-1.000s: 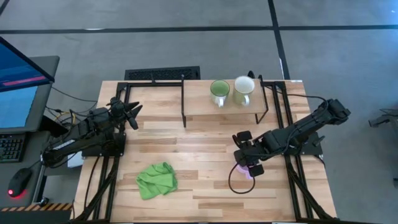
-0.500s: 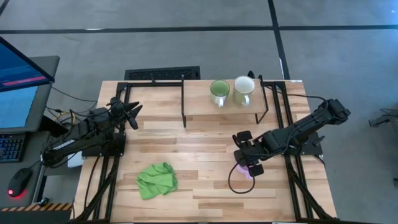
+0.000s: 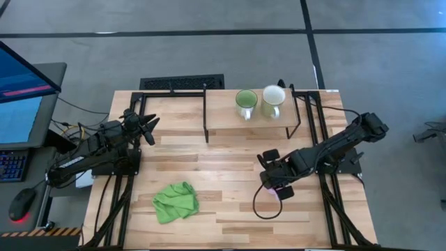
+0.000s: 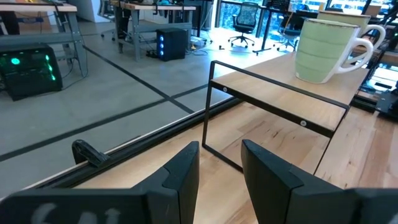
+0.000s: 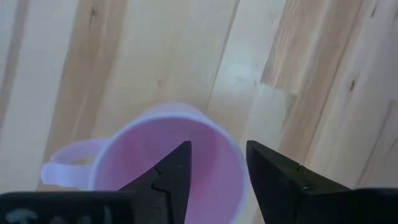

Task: Stack small to large cups/mugs on shelf
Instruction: Put the pink mug on the shelf

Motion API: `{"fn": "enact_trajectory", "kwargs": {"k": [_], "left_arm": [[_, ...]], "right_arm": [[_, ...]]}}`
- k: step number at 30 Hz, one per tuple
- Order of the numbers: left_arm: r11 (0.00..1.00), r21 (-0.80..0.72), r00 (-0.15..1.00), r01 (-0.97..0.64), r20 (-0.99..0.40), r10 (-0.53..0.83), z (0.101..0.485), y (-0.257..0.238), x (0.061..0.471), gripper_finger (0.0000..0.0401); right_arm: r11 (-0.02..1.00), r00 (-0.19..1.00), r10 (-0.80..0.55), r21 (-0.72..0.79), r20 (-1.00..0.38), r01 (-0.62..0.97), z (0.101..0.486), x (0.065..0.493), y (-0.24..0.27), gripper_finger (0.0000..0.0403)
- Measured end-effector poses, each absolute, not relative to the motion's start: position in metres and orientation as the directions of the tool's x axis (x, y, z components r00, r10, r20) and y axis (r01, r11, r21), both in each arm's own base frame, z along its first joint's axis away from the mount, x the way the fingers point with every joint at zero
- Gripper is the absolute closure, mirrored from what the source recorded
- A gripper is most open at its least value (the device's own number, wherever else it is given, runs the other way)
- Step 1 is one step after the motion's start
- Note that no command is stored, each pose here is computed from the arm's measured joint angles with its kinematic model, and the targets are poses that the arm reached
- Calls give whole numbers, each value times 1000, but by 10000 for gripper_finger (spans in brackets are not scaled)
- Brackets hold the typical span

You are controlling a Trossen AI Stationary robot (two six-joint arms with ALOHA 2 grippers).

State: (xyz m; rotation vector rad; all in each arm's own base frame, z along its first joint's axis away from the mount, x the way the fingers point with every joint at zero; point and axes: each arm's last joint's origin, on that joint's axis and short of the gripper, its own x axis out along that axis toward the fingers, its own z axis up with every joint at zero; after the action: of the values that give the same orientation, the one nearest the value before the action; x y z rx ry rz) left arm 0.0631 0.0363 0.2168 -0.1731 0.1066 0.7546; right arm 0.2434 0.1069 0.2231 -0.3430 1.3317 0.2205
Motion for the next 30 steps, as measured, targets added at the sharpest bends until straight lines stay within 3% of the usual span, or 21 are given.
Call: {"fn": "enact_trajectory", "kwargs": {"k": [25, 30], "left_arm": [[714, -115, 722, -691, -164, 672, 216, 36, 63, 291], [712, -114, 720, -692, -165, 674, 216, 36, 63, 291]], "right_arm": [[948, 147, 26, -23, -989, -317, 202, 241, 87, 230], [945, 141, 25, -23, -990, -327, 197, 241, 82, 247]]}}
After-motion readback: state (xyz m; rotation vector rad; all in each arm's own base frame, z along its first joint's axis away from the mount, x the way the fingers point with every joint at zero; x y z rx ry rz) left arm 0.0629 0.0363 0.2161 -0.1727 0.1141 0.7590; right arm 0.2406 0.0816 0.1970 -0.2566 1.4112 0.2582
